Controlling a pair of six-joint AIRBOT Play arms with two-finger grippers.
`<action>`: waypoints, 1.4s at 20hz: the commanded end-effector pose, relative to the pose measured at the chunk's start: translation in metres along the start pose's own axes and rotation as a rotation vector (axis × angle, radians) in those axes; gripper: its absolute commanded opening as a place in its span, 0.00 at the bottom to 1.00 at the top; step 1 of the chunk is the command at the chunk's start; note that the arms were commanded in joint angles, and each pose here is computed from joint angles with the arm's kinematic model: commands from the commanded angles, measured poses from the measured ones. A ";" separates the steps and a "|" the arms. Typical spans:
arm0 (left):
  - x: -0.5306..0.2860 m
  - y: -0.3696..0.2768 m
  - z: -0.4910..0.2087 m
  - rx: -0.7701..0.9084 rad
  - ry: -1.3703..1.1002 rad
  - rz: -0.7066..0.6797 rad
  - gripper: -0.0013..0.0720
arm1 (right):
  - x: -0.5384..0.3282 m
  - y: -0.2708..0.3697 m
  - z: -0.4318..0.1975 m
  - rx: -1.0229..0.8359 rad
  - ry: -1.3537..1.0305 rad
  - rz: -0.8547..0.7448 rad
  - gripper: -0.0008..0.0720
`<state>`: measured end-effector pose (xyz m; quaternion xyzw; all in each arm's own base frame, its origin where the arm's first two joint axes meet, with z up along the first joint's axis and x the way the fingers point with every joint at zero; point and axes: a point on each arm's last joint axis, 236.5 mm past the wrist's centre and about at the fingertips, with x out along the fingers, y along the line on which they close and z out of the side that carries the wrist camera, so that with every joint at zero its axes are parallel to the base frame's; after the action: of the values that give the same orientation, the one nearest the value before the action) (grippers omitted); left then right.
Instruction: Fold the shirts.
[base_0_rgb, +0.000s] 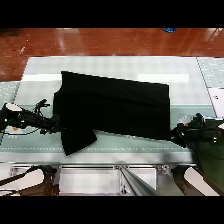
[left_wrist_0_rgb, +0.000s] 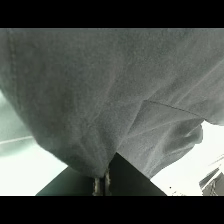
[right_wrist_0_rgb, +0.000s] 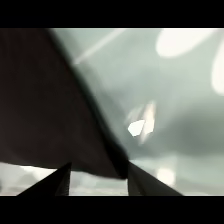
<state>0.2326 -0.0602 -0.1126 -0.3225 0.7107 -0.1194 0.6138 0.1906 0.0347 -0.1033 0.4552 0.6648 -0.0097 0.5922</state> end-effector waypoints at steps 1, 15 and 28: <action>0.000 -0.002 0.005 -0.004 -0.020 -0.006 0.05 | 0.012 0.015 0.018 0.020 -0.027 0.086 0.58; -0.081 -0.082 0.119 0.143 -0.250 -0.060 0.05 | -0.045 0.122 0.093 -0.282 -0.188 0.146 0.04; -0.056 -0.131 0.273 0.094 -0.189 -0.108 0.05 | -0.017 0.176 0.200 -0.294 -0.216 0.179 0.04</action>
<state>0.5203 -0.0633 -0.0332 -0.3309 0.6140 -0.1608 0.6983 0.4362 0.0163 -0.0433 0.4133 0.5465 0.0930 0.7224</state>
